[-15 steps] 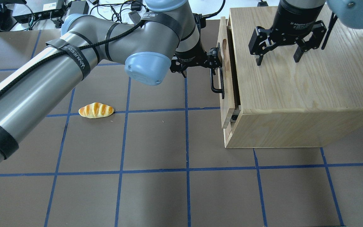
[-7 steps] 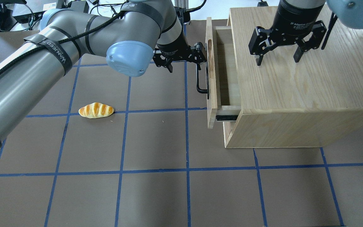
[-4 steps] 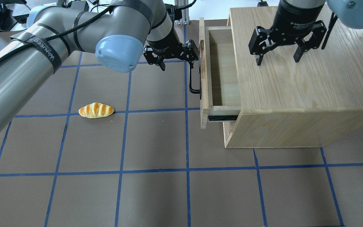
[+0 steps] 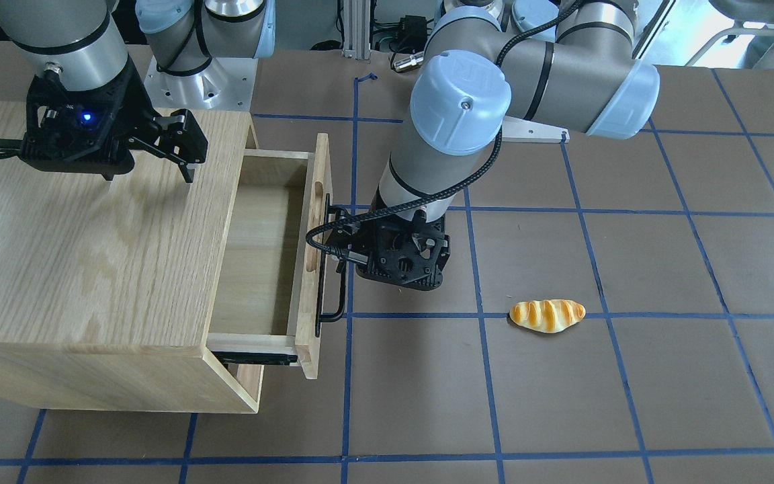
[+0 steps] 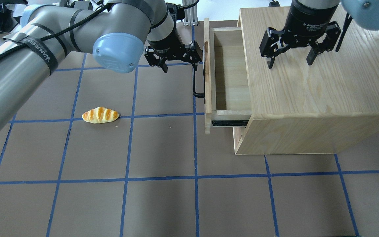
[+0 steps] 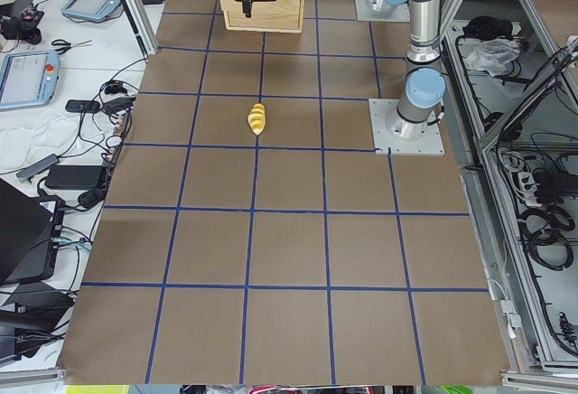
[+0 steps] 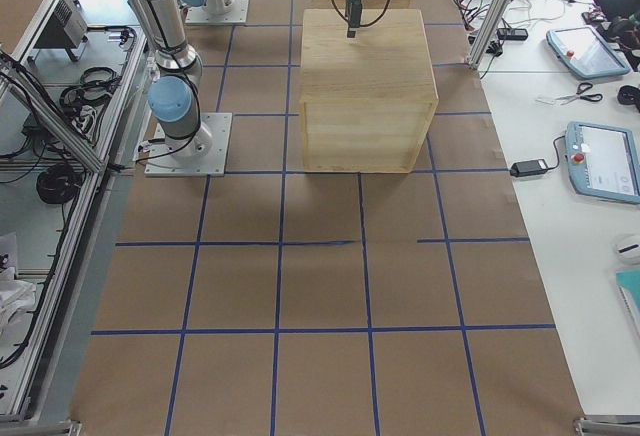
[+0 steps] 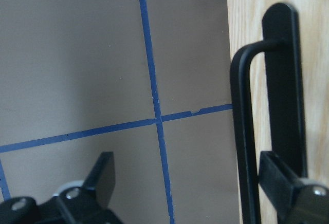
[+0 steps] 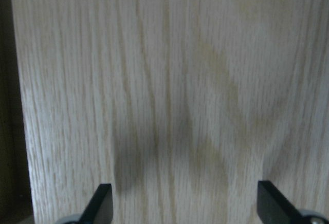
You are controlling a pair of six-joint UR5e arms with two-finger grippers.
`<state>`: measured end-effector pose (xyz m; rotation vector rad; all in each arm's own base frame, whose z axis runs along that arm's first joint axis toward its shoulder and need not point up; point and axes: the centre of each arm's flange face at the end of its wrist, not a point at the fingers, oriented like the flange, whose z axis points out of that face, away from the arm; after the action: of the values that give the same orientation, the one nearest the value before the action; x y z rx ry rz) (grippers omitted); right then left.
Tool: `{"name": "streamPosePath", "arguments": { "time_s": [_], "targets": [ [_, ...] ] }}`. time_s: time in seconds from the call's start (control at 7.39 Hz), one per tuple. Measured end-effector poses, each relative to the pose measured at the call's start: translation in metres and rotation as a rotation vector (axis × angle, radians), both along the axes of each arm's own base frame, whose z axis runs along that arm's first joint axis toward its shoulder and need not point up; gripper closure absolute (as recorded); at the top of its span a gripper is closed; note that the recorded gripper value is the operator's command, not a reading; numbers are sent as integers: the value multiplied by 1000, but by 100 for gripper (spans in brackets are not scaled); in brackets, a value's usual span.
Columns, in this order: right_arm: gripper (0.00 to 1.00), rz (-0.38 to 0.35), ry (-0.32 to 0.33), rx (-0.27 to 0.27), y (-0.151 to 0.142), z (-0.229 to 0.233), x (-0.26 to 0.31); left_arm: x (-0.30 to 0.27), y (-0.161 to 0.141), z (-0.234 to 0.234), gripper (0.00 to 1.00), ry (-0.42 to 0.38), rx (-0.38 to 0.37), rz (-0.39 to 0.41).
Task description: Open upper drawer
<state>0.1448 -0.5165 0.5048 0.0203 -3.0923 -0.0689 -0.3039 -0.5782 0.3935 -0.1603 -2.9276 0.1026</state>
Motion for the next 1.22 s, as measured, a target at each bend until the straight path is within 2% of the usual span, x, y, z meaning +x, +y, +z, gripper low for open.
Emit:
{"name": "streamPosePath", "arguments": {
  "time_s": [0.81, 1.22],
  "targets": [
    [0, -1, 0, 0, 0, 0, 0, 11, -2, 7, 0, 7, -3, -26],
    [0, 1, 0, 1, 0, 0, 0, 5, -4, -5, 0, 12, 18, -26]
  ]
}}
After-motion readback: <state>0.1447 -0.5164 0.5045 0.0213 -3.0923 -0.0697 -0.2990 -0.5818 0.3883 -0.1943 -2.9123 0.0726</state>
